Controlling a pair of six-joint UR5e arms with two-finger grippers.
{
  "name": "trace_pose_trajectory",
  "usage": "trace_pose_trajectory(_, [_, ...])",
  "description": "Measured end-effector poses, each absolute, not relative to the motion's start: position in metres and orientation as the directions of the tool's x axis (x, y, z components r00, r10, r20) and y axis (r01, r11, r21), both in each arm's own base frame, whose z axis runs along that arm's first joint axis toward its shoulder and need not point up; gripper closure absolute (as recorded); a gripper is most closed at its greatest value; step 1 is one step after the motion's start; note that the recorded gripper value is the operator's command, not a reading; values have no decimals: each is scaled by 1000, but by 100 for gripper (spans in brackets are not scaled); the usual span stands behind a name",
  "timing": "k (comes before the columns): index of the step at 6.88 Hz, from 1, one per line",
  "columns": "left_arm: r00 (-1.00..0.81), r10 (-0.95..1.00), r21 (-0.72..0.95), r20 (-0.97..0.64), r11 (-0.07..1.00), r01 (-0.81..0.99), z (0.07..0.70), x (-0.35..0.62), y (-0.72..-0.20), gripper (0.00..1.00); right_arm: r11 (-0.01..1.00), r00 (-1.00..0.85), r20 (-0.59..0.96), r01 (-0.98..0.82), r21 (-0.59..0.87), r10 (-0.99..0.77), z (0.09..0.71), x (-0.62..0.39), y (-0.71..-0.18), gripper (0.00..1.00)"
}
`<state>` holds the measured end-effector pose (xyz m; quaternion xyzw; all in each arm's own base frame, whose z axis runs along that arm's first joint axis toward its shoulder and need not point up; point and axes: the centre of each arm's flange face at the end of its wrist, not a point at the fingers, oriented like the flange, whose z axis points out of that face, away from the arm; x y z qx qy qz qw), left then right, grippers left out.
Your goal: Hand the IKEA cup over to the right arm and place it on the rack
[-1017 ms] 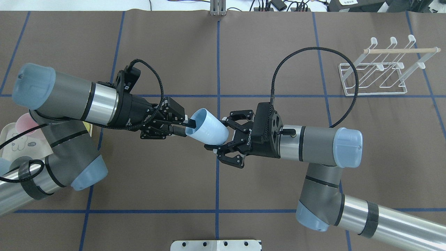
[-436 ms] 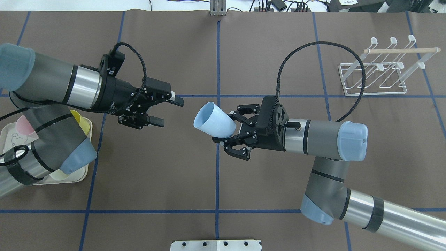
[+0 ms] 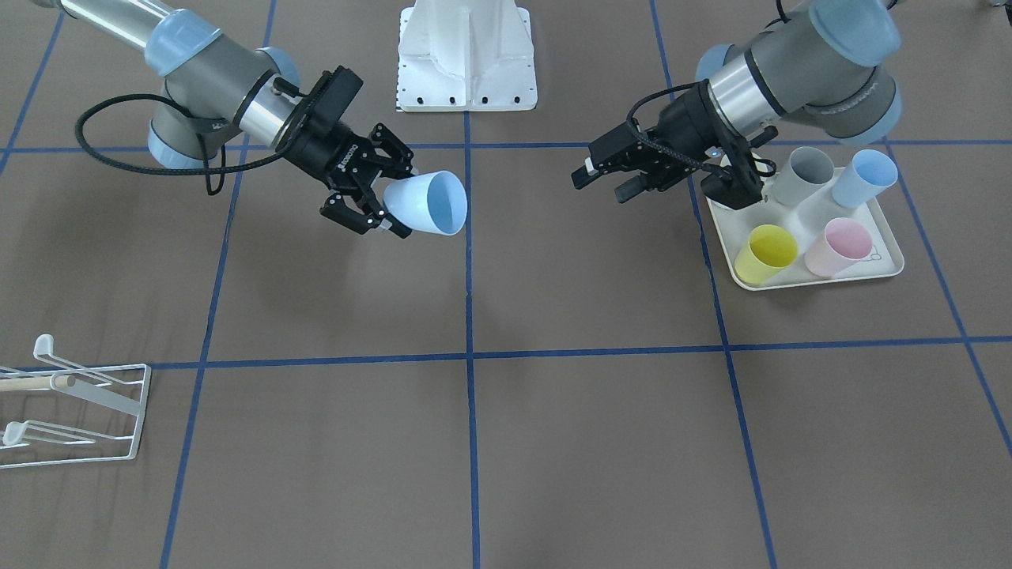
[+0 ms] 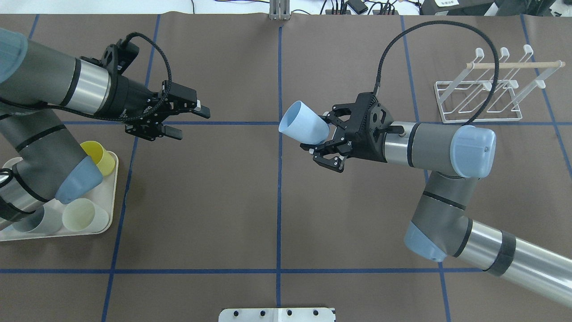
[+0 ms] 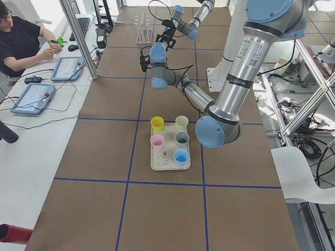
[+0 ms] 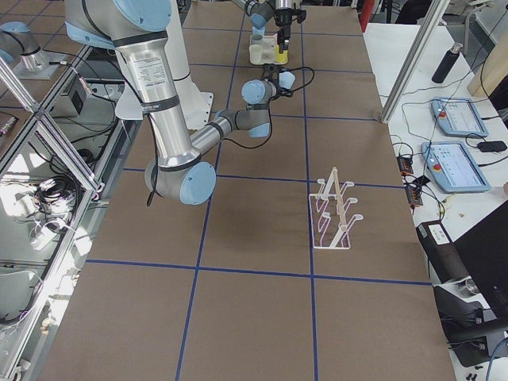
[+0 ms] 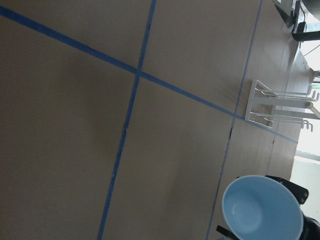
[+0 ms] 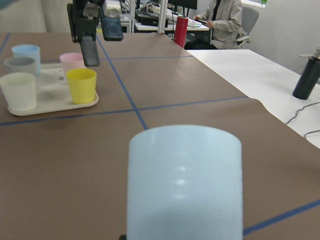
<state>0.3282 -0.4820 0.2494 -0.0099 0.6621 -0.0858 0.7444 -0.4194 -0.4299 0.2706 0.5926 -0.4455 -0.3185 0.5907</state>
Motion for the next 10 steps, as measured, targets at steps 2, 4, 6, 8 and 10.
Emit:
trace_pose_trajectory(2, [329, 1, 55, -944, 986, 155, 259, 274, -514, 0, 13, 513, -42, 103, 995, -857, 290, -371, -475, 90])
trace_pose_trajectory(4, [551, 148, 246, -821, 963, 107, 287, 198, -522, 0, -72, 509, -303, 424, 903, -805, 300, -306, -517, 96])
trace_pose_trajectory(6, [659, 250, 350, -710, 936, 22, 341, 128, -519, 0, -199, 338, -593, 726, 659, -731, 307, -220, -561, 98])
trace_pose_trajectory(8, [682, 274, 366, -678, 930, -10, 368, 102, -513, 0, -341, -35, -791, 913, 223, -611, 317, -149, -595, 97])
trace_pose_trajectory(10, [684, 273, 363, -677, 932, -13, 373, 99, -511, 0, -399, -326, -774, 911, -104, -543, 326, -133, -621, 90])
